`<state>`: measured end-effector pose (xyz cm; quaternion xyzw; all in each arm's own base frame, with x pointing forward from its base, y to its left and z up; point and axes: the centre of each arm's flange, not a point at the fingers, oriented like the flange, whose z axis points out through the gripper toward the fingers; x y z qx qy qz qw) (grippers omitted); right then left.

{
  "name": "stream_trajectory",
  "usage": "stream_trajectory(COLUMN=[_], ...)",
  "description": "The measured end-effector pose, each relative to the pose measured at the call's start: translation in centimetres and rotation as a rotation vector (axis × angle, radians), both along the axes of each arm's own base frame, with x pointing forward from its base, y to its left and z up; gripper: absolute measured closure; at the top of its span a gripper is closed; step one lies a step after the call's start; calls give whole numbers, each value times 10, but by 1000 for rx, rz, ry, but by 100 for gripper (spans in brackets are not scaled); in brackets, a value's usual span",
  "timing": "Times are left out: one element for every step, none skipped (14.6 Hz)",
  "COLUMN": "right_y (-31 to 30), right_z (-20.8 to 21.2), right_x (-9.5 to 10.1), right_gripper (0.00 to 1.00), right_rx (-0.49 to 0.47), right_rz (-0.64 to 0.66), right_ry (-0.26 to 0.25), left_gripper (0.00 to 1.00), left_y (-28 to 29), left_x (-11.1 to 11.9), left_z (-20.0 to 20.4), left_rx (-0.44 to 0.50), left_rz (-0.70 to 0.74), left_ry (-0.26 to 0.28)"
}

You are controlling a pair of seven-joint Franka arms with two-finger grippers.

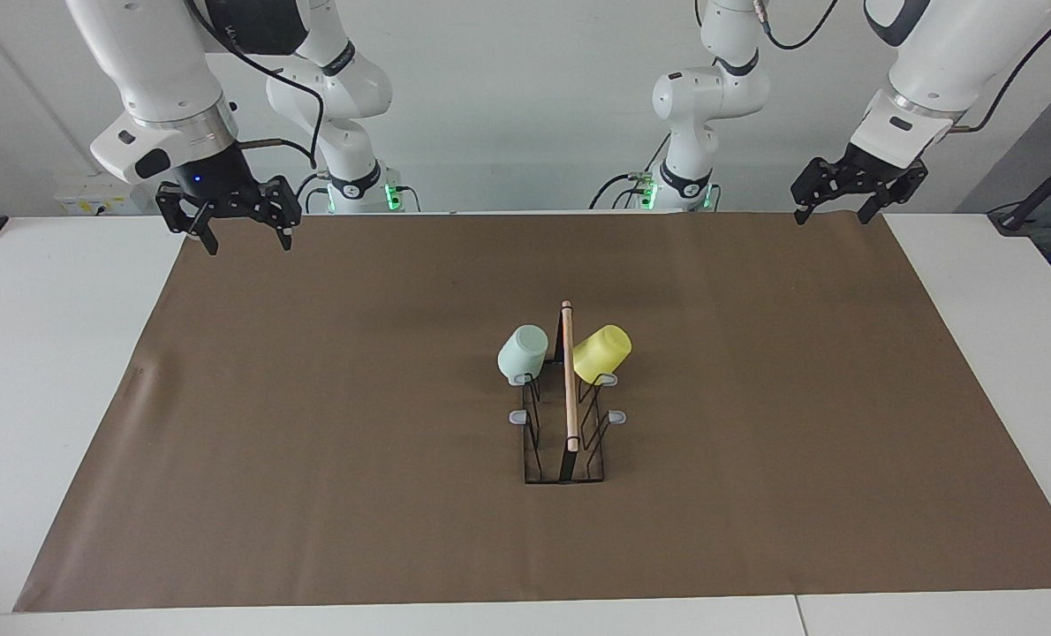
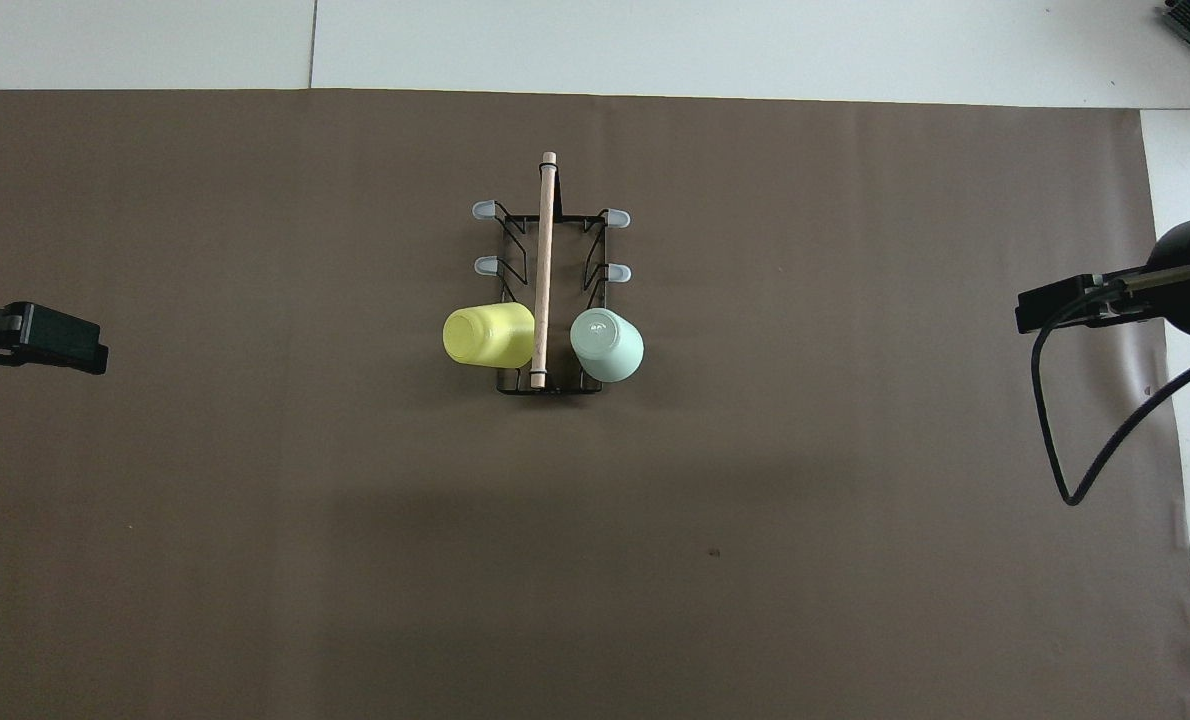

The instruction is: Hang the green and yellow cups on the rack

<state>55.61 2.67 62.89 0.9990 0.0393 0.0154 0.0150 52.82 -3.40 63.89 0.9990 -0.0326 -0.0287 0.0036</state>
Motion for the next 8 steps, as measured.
stream_trajectory(right_y=[0,0,0,0,0,0,0,0], right_z=[0,0,0,0,-1,-1,-1,-1], right_x=[0,0,0,0,0,0,0,1], right_gripper=[0,0,0,0,0,0,0,0], right_rx=[0,0,0,0,0,0,0,0], right_rz=[0,0,0,0,0,0,0,0], right_ry=[0,0,0,1,1,1,2,2], left_gripper=[0,0,0,0,0,0,0,0], left_y=[0,0,0,0,0,0,0,0], left_x=[0,0,0,0,0,0,0,0], left_z=[1,2,2,3,3,3,3,3], left_rx=[0,-1,-1,-1,-2,-2,-2,-2], left_rz=[0,-1,-1,0,0,0,0,0], left_ry=[-2,-4,-5,-6,-6,-6,-6,-6])
